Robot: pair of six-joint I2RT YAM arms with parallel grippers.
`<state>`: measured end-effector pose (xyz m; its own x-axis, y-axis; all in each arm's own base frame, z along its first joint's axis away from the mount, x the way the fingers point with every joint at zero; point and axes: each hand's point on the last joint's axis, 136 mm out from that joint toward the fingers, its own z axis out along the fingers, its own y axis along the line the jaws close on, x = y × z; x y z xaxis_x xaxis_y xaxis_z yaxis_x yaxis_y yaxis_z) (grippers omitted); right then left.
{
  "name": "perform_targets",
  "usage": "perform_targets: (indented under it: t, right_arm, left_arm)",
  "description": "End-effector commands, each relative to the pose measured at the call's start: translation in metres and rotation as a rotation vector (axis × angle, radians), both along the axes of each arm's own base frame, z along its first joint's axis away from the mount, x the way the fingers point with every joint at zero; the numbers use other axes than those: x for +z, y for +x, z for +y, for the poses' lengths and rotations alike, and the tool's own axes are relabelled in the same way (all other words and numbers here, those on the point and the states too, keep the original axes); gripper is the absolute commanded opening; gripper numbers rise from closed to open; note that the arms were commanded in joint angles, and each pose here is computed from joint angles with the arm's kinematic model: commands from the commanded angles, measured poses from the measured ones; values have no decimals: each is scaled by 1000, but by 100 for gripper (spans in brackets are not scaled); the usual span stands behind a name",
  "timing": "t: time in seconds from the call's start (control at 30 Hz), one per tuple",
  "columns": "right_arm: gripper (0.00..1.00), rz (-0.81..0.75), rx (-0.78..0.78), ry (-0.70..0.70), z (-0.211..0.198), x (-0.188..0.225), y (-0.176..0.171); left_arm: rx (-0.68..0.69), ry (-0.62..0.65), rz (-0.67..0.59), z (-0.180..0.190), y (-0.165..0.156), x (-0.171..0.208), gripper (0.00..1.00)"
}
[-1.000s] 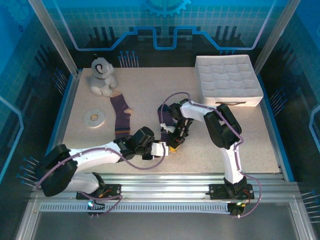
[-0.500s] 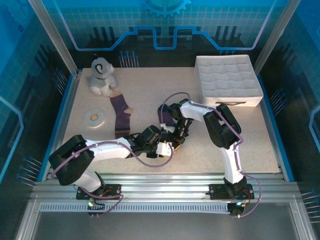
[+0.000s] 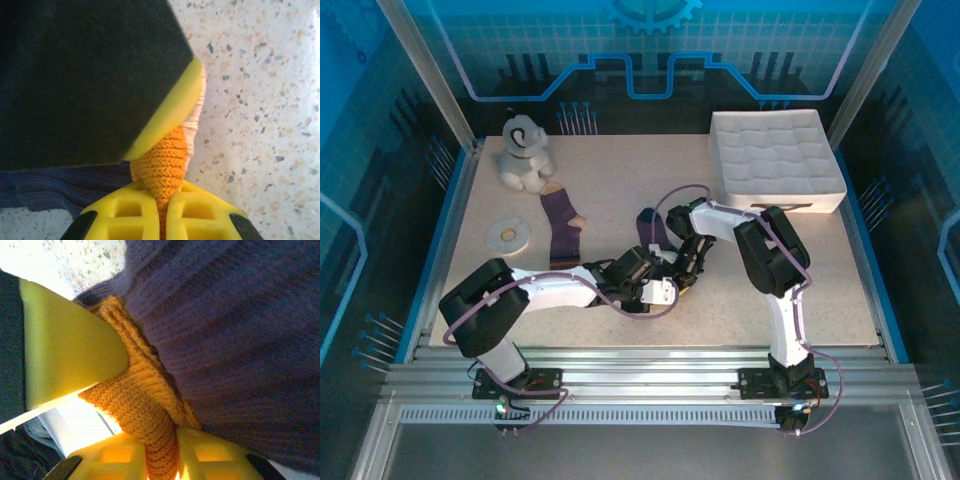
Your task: Roll the socks
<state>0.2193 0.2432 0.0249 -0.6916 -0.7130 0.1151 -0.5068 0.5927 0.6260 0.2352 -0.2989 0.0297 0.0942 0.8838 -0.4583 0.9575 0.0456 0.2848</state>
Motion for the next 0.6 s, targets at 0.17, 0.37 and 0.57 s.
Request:
perform_targets:
  t: [0.17,0.37,0.57]
  right_arm:
    - [23,-68,-88,27,-19,2,10]
    - [24,-140,-151,86,-24,13,12]
    - [26,-270,-198,128,-31,30,17]
  left_arm:
    - [195,10,253,2,-22,10,0]
    - [307,-41,476,-13,-40,0,0]
    - [373,-47,555,-10,-49,-16,0]
